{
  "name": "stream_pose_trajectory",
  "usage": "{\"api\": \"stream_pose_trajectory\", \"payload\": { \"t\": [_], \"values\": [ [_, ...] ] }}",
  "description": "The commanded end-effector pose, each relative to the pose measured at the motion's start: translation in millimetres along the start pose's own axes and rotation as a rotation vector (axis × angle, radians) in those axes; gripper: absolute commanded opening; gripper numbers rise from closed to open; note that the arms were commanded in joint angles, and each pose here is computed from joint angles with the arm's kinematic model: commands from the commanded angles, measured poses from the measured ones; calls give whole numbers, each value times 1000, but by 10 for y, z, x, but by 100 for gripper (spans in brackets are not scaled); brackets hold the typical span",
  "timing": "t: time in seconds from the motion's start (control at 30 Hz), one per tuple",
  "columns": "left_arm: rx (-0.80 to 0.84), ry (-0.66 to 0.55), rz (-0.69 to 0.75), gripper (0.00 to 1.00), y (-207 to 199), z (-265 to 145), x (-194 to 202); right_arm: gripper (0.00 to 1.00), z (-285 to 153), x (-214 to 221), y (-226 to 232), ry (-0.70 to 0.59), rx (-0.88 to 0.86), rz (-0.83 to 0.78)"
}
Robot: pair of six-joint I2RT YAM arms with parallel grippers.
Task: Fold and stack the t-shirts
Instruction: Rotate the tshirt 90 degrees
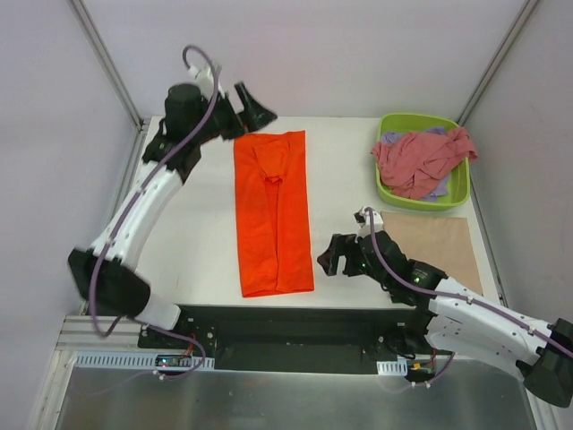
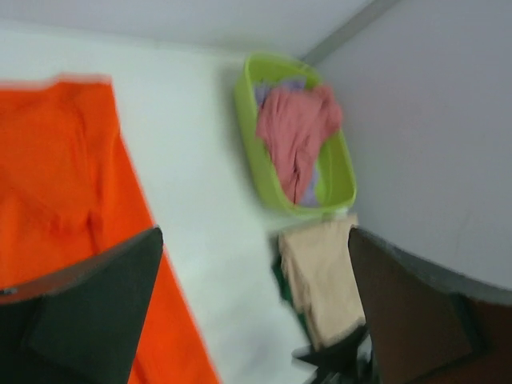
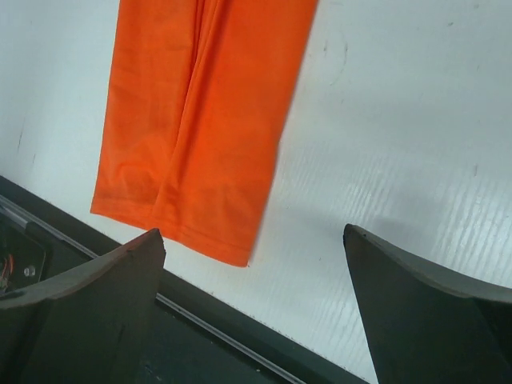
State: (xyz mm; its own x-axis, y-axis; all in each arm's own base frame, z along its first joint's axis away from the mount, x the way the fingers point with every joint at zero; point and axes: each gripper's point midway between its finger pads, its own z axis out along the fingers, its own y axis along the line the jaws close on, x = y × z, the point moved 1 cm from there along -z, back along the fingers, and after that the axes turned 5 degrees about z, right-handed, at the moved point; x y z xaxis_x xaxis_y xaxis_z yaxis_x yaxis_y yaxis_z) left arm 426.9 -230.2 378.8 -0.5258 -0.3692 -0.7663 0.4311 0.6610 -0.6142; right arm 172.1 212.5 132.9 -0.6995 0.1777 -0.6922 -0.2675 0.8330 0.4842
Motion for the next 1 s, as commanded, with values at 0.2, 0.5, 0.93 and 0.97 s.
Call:
{"api": "stream_pose_trajectory", "payload": {
  "t": [0.2,0.5,0.93,0.97],
  "values": [
    [-430,351,-119,99,1055,-1472,2776,96,37,442,277,275,-86,-142],
    [-481,587,-223,97,1123,-2023,3726,96,263,627,323,337,43,-179],
    [-619,761,-118,64,1246,-2144,4102,96,359,782,148,389,165,-144],
    [-637,754,-108,64,1287,-2144,4094,96,362,791,150,394,163,-145]
  ]
}}
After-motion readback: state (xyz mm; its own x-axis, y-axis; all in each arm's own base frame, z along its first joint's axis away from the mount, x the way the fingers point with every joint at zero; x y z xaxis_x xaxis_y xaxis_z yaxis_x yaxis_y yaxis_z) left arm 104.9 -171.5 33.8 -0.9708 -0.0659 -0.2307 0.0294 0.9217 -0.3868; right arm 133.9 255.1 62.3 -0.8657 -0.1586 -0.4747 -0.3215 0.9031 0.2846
